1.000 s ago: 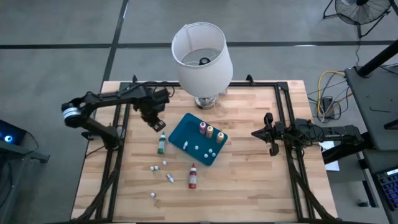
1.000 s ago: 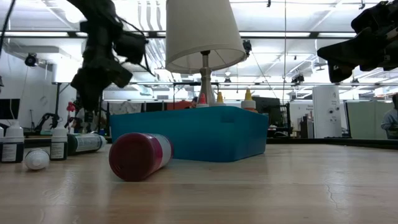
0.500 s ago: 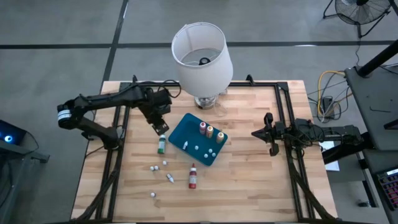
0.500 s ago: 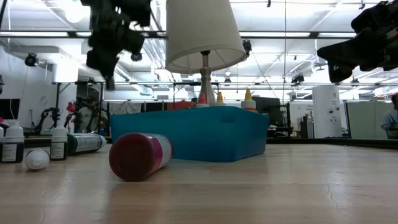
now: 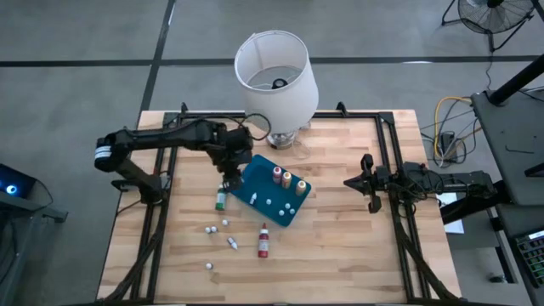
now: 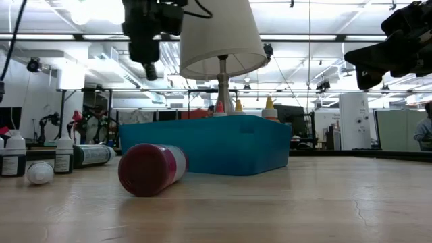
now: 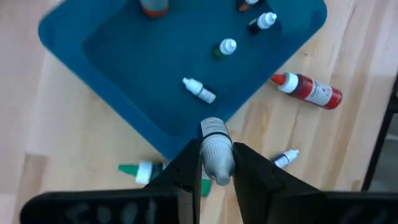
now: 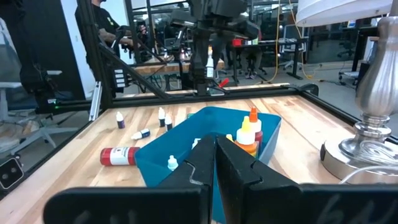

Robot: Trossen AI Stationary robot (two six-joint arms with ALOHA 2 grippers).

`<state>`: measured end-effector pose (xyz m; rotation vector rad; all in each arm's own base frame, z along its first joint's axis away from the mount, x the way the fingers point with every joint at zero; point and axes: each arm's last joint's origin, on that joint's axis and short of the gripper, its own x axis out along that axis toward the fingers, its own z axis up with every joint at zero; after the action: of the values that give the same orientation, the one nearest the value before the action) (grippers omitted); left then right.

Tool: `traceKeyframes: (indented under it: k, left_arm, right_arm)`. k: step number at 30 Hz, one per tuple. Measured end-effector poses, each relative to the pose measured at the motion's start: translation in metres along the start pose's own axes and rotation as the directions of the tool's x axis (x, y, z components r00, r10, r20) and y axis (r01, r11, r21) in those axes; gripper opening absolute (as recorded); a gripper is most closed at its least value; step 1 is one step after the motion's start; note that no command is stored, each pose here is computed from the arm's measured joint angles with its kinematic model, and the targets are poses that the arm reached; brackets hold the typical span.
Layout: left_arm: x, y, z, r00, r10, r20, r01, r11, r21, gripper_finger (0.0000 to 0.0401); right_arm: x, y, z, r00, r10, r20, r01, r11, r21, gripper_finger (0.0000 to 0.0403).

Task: Pick & Place food coloring
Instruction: Put the small black food coloring bottle into the blue container

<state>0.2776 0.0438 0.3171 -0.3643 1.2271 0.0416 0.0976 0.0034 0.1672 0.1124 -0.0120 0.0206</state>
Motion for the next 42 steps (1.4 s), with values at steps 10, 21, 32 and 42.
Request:
traceKeyframes:
  k: [10,21,32,42]
  left_arm:
    - [0.021,-0.002,0.035,1.000,0.003,-0.030,0.001,0.990,0.140,0.0046]
    - [0.052,-0.004,0.048,0.994,0.008,-0.110,0.029,0.942,0.334,0.0046]
    - [0.074,-0.003,0.053,0.989,0.012,-0.146,0.050,0.910,0.412,0.0046]
    - [0.084,-0.004,0.054,0.984,0.021,-0.174,0.048,0.924,0.379,0.0046]
  right_arm:
    - [0.000,0.000,0.000,1.000,0.000,-0.001,0.000,1.000,0.000,0.0008]
    - [0.000,0.000,0.000,1.000,0.000,-0.001,0.000,1.000,0.000,0.0008]
    - [0.000,0.000,0.000,1.000,0.000,-0.001,0.000,1.000,0.000,0.0008]
    - [0.000,0.000,0.000,1.000,0.000,-0.001,0.000,1.000,0.000,0.0008]
